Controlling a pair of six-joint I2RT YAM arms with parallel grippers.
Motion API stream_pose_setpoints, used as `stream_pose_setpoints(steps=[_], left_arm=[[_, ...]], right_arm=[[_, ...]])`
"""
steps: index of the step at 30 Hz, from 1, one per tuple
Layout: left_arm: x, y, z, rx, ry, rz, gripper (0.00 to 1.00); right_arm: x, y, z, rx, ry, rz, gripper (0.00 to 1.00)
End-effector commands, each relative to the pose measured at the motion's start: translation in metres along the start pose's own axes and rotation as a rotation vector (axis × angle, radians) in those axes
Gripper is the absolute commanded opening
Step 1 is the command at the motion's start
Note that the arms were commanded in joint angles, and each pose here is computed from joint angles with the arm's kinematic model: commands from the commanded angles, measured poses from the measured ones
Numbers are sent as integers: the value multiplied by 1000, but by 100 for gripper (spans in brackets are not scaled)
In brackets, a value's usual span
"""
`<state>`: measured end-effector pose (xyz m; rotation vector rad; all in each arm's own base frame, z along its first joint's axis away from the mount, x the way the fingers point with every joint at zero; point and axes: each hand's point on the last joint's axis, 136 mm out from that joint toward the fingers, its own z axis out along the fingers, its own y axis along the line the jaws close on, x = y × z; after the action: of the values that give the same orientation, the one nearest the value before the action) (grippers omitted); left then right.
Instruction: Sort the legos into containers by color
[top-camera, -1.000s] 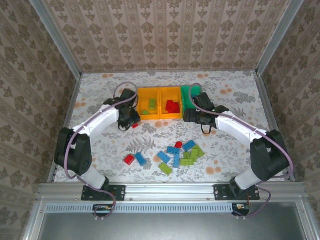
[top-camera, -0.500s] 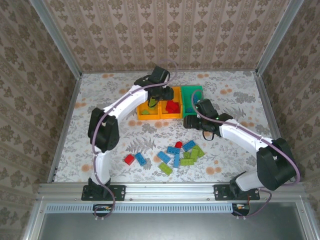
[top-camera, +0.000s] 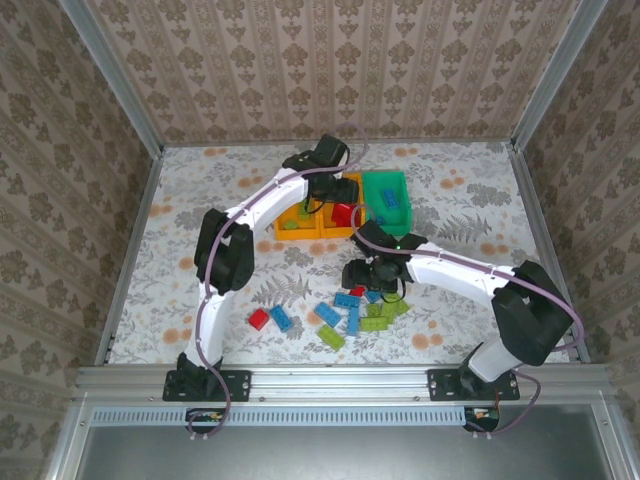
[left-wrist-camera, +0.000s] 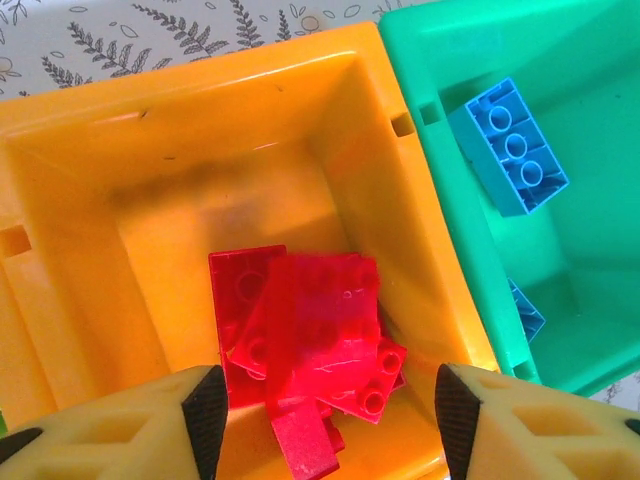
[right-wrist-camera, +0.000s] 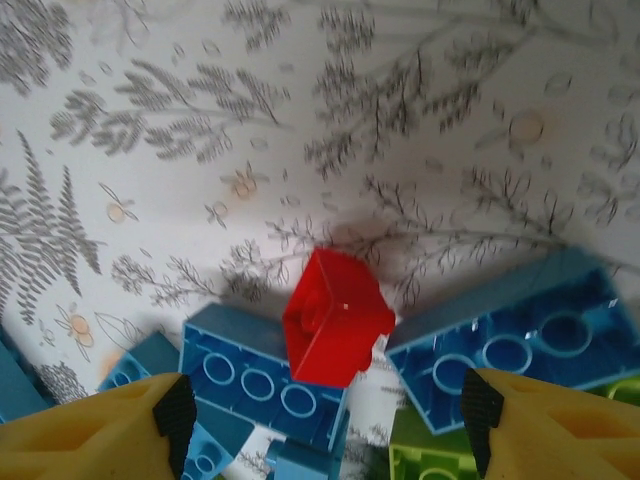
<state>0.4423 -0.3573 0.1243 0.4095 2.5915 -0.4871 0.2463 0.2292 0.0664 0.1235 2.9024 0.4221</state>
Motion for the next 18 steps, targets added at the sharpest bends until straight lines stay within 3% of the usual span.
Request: stream_pose_setpoints(steps=[1,13,18], left_arm=[[-2,2,-11,-16,-4,10,69],[31,37,-77,-92,-52,-55,97],[55,65,-100,-139,-62,-100,100]], right_arm=[[7,-3,0,42,38,79,73],[19,18,12,31,90,58,68],[26,16,14,44,105,62,68]])
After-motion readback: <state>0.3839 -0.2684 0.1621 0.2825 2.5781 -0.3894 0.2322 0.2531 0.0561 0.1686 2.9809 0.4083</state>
